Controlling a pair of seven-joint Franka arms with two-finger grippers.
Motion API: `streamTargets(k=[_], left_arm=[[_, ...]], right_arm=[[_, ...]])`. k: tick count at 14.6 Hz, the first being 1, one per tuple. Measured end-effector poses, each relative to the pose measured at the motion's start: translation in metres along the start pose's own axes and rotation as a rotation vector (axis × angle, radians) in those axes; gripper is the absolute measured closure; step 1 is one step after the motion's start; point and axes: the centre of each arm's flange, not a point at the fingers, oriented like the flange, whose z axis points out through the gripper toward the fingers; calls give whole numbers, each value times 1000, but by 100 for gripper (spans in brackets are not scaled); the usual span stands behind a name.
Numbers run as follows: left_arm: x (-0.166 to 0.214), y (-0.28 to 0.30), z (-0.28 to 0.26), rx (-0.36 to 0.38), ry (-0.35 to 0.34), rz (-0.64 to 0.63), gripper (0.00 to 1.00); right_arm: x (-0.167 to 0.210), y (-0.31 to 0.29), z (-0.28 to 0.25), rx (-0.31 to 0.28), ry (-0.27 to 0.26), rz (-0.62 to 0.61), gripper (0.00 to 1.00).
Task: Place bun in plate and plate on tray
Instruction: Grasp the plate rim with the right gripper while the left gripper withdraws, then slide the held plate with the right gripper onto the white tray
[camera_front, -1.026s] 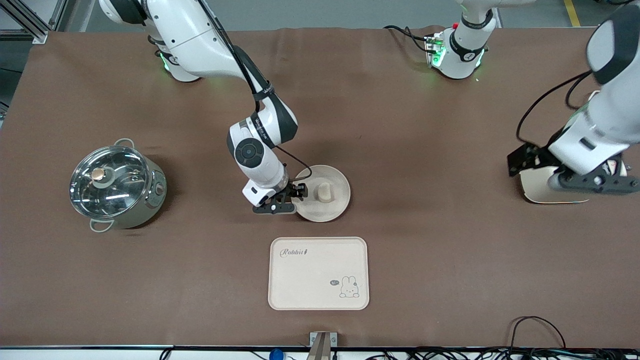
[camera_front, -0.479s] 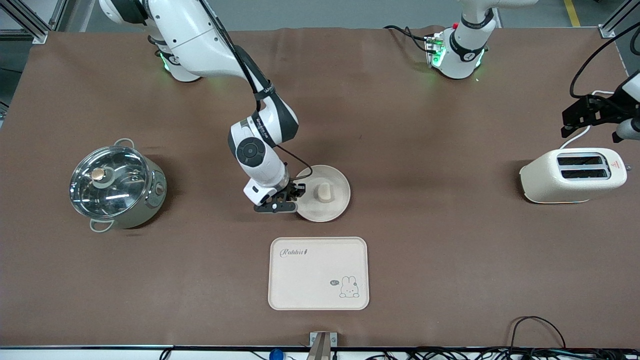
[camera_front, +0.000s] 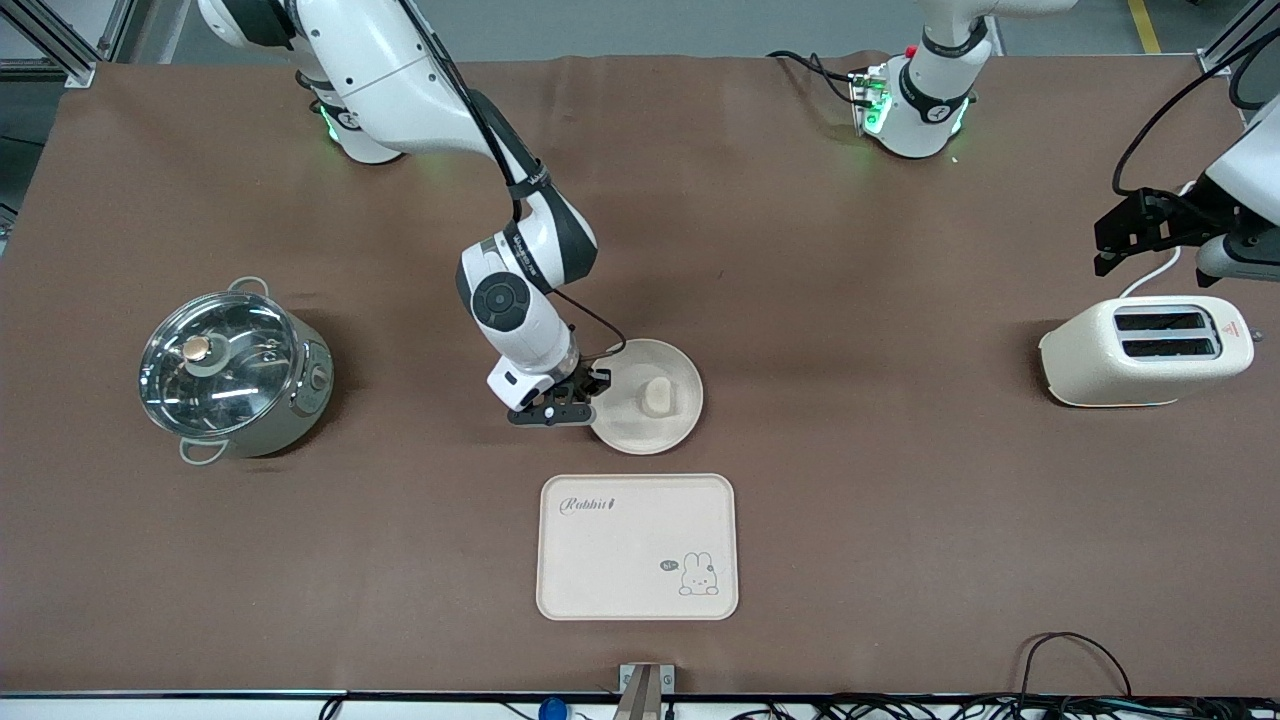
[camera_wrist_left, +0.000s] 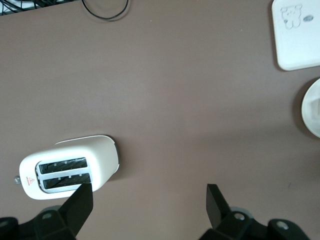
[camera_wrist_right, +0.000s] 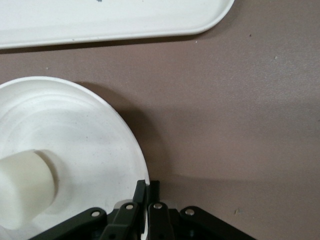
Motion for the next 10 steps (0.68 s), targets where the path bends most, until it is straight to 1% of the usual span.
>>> streamTargets(k=[2, 4, 5, 8, 10], left_arm=[[1, 5, -2, -6, 3, -17, 0], [0, 5, 0, -44, -7, -25, 0], [1, 5, 1, -56, -10, -28, 0], [1, 3, 4, -64, -16, -34, 0], [1, 2, 4, -64, -19, -36, 0]], right_arm=[[0, 0, -1, 1, 0, 1, 96], [1, -1, -8, 8, 7, 4, 96], [3, -3, -15, 24, 12, 18, 96], [10, -8, -43, 108, 21, 96, 96], [22, -6, -62, 136, 45, 121, 96]])
